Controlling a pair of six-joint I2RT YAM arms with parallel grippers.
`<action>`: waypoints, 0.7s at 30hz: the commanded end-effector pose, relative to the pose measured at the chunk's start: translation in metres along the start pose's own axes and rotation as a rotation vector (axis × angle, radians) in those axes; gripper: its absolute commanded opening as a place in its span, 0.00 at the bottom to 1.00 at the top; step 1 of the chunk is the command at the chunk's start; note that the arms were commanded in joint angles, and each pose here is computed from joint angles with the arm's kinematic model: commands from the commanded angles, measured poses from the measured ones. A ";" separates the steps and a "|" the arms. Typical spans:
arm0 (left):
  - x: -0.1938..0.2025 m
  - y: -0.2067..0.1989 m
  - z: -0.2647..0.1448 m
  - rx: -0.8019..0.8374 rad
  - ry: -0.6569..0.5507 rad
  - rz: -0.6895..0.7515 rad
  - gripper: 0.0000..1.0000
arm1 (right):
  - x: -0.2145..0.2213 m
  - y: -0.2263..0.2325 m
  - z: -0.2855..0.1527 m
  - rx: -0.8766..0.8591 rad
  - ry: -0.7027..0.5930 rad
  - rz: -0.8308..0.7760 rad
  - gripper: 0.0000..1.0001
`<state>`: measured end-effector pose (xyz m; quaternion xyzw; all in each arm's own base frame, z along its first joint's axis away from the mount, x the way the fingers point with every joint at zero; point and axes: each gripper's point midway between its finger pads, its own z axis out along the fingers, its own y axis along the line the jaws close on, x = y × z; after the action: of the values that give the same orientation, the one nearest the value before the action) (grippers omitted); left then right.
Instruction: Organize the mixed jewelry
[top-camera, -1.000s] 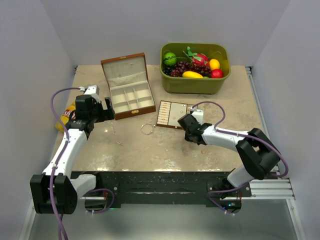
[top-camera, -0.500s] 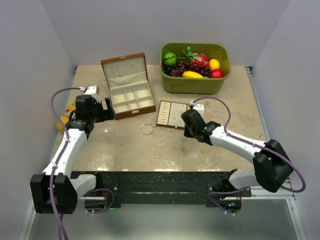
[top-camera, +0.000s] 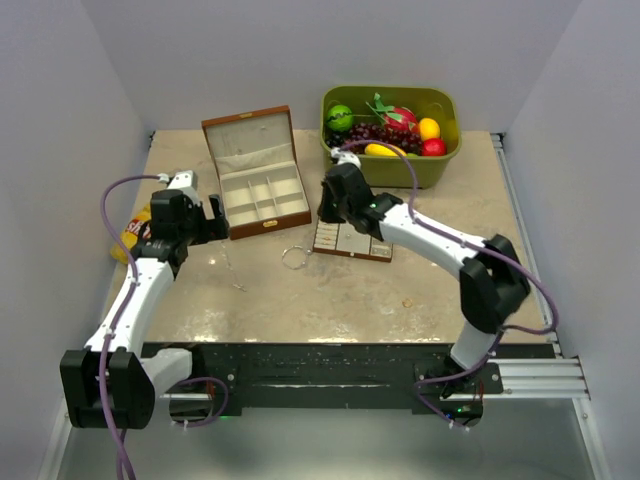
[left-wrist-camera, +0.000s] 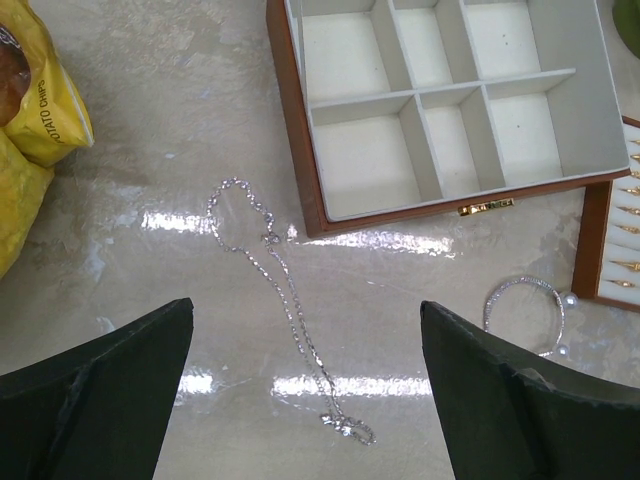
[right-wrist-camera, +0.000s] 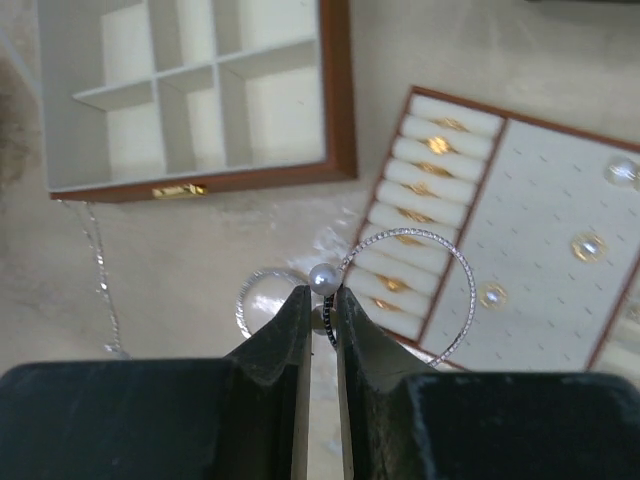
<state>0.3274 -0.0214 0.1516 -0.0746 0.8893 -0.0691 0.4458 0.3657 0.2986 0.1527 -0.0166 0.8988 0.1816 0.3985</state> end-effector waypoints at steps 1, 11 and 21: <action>-0.033 -0.003 -0.013 -0.001 -0.109 -0.004 1.00 | -0.043 0.069 0.015 -0.188 -0.063 -0.047 0.10; -0.038 -0.006 -0.019 0.008 -0.137 -0.009 1.00 | -0.058 0.120 0.079 -0.246 -0.065 -0.078 0.11; -0.036 -0.008 -0.019 0.022 -0.137 -0.009 1.00 | -0.041 0.116 0.121 -0.210 -0.030 -0.097 0.13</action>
<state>0.3254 -0.0179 0.1680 -0.0782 0.8765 -0.0629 0.4708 0.4524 0.4423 0.1318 -0.0938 0.8736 0.2551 0.4037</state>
